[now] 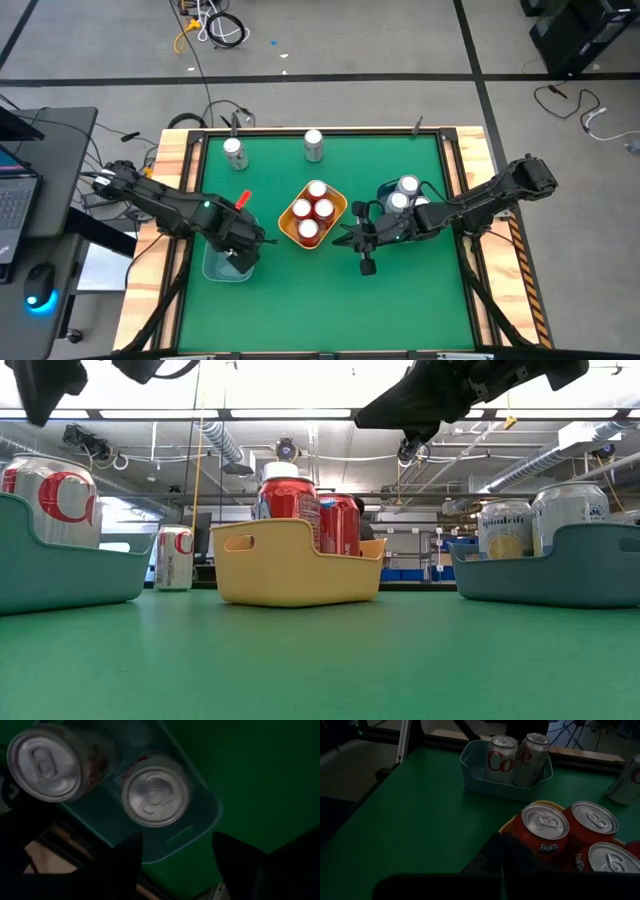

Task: Sort soda cans
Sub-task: Put the bottom right white soda can into the green bin

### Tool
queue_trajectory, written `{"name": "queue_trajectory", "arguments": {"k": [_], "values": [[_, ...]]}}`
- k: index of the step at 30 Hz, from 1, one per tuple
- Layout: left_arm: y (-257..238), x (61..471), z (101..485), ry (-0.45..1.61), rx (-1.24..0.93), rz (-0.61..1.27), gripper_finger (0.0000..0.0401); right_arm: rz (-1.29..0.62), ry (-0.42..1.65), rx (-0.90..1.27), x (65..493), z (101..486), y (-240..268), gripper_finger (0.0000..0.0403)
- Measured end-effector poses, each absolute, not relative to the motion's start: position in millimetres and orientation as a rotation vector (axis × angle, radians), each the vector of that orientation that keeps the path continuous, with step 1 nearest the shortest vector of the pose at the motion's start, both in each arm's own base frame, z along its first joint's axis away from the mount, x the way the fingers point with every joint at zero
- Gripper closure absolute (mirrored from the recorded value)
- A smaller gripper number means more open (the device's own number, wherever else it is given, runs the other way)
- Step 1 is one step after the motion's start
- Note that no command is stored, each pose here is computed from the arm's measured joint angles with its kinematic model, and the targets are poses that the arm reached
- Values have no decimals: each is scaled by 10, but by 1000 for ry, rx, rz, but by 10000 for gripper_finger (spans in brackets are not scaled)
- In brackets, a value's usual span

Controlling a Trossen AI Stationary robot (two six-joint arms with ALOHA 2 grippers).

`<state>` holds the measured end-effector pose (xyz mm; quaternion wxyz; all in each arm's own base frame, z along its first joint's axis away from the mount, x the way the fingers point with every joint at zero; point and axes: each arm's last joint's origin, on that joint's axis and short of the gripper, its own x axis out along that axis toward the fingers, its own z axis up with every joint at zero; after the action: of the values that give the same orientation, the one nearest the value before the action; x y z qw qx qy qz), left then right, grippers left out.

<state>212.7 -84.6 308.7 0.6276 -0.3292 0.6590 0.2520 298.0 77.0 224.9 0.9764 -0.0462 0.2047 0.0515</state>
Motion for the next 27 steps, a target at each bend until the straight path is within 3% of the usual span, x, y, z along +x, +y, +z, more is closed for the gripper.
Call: {"name": "queue_trajectory", "arguments": {"k": [9,27], "values": [[-838,2108,2817,1552,-706,590,103,105,413,-93,2981,2250,770,403],[-838,2134,2730,1517,-672,567,100,105,410,-85,2984,2251,772,403]]}}
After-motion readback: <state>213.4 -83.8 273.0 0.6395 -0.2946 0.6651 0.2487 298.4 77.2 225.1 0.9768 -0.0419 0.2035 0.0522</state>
